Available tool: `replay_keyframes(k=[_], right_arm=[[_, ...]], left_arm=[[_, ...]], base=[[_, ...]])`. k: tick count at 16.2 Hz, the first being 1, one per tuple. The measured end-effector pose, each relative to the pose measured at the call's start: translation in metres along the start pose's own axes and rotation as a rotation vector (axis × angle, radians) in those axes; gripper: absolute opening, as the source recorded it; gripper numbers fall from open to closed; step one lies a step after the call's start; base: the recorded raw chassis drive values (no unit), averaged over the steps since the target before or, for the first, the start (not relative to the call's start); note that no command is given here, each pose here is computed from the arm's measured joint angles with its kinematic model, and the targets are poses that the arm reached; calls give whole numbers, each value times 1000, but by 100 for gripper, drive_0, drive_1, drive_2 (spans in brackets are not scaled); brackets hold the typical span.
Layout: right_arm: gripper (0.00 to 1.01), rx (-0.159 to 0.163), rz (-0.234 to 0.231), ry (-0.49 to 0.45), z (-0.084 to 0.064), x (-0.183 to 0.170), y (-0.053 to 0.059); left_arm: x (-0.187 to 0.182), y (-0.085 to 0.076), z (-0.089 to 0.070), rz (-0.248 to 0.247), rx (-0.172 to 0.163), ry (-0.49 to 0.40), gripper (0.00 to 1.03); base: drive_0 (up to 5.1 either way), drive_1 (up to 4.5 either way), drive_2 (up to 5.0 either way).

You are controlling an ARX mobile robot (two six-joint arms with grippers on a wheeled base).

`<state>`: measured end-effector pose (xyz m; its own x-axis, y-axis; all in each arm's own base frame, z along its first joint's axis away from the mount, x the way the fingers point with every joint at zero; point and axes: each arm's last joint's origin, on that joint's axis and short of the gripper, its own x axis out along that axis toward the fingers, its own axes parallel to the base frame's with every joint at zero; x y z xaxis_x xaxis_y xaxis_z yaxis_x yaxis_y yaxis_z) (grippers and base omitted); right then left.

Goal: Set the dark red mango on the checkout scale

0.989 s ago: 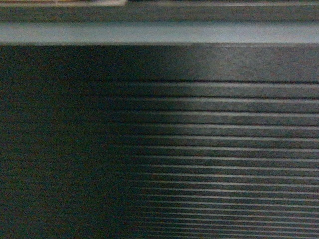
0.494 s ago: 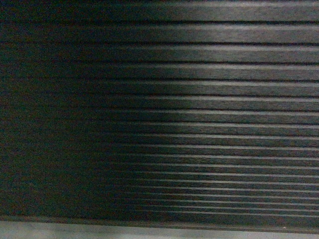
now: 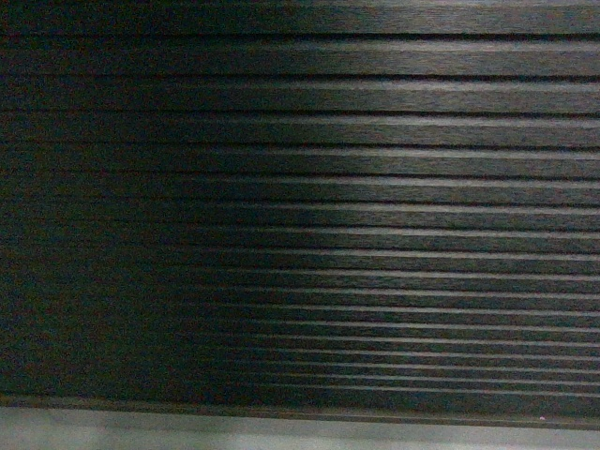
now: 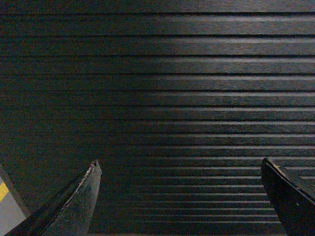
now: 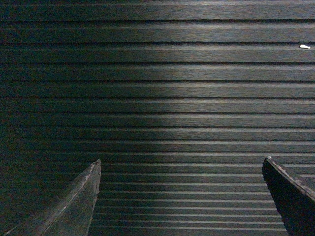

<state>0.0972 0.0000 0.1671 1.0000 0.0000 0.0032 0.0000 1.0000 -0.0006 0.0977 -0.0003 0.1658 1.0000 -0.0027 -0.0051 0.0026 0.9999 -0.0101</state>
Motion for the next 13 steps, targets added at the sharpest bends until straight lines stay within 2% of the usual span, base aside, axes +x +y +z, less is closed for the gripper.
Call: replay_keyframes(k=[13], right_arm=[[98, 0, 0, 0, 0, 0, 0]], left_arm=[[0, 0, 0, 0, 0, 0, 98]], base=[[0, 0, 0]])
